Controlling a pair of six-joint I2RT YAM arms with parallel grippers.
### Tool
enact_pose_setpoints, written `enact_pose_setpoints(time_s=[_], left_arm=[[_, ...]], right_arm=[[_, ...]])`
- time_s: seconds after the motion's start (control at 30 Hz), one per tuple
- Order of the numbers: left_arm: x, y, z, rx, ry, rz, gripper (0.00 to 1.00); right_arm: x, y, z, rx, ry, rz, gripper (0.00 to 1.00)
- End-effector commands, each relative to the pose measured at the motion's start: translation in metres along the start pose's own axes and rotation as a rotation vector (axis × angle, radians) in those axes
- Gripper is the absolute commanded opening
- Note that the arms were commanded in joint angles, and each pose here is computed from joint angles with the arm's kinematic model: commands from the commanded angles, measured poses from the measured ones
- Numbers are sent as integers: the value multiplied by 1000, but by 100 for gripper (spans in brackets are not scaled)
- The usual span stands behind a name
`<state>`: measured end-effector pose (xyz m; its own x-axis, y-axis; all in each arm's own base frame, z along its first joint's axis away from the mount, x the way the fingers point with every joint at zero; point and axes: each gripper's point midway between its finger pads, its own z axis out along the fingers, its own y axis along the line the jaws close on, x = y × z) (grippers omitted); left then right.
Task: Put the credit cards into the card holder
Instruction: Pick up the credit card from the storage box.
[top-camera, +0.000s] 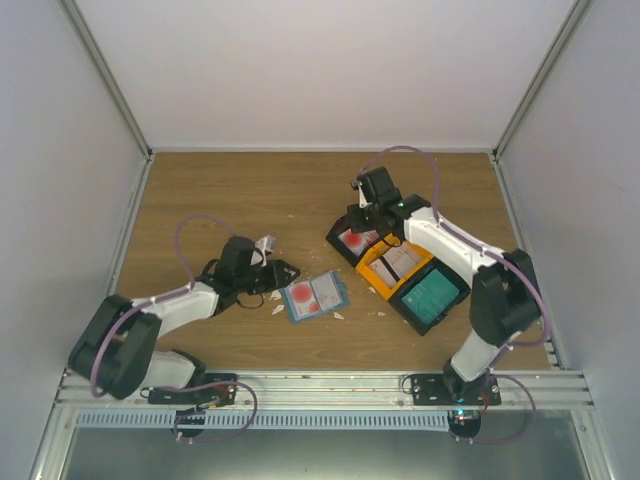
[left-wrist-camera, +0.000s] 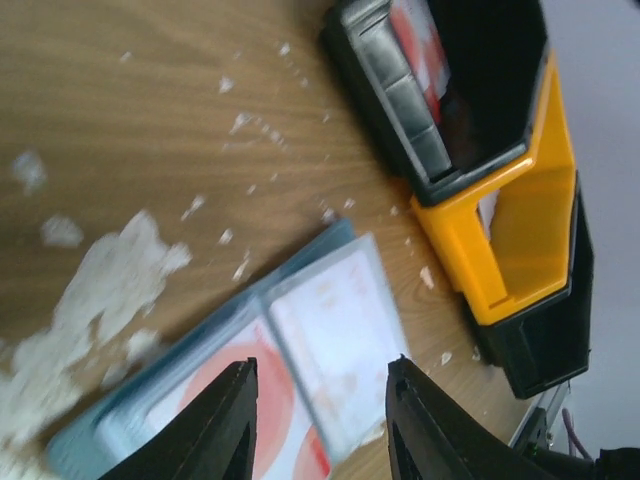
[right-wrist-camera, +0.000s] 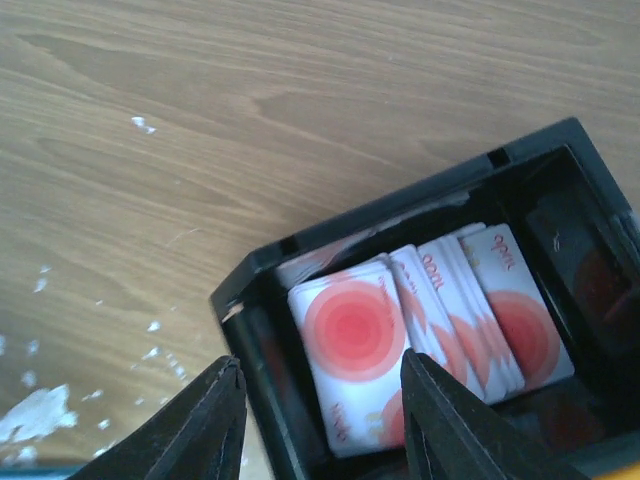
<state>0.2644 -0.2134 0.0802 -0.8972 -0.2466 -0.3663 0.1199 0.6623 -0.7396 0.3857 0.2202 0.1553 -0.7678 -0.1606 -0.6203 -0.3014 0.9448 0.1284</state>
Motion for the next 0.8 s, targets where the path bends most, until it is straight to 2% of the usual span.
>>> enact_pose_setpoints(time_s=[0.0, 0.13, 0.23, 0.47, 0.63, 0.77], left_arm=[[-42, -47, 16, 140, -75, 46, 40], [-51, -53, 40, 141, -37, 31, 43], [-53, -54, 58, 137, -13, 4, 42], [-56, -49, 97, 113, 46, -49, 38], [-55, -47, 121, 102, 100, -60, 37], [-54, -44, 133, 94, 117, -64, 36]], right_arm=[[6, -16, 35, 33, 99, -61, 44], [6, -12, 56, 11, 139, -105, 34], [6, -15, 68, 34, 160, -121, 33], [25, -32, 94, 73, 243, -121, 40], [24, -27, 98, 42, 243, -119, 44], [34, -35, 107, 86, 281, -131, 46]])
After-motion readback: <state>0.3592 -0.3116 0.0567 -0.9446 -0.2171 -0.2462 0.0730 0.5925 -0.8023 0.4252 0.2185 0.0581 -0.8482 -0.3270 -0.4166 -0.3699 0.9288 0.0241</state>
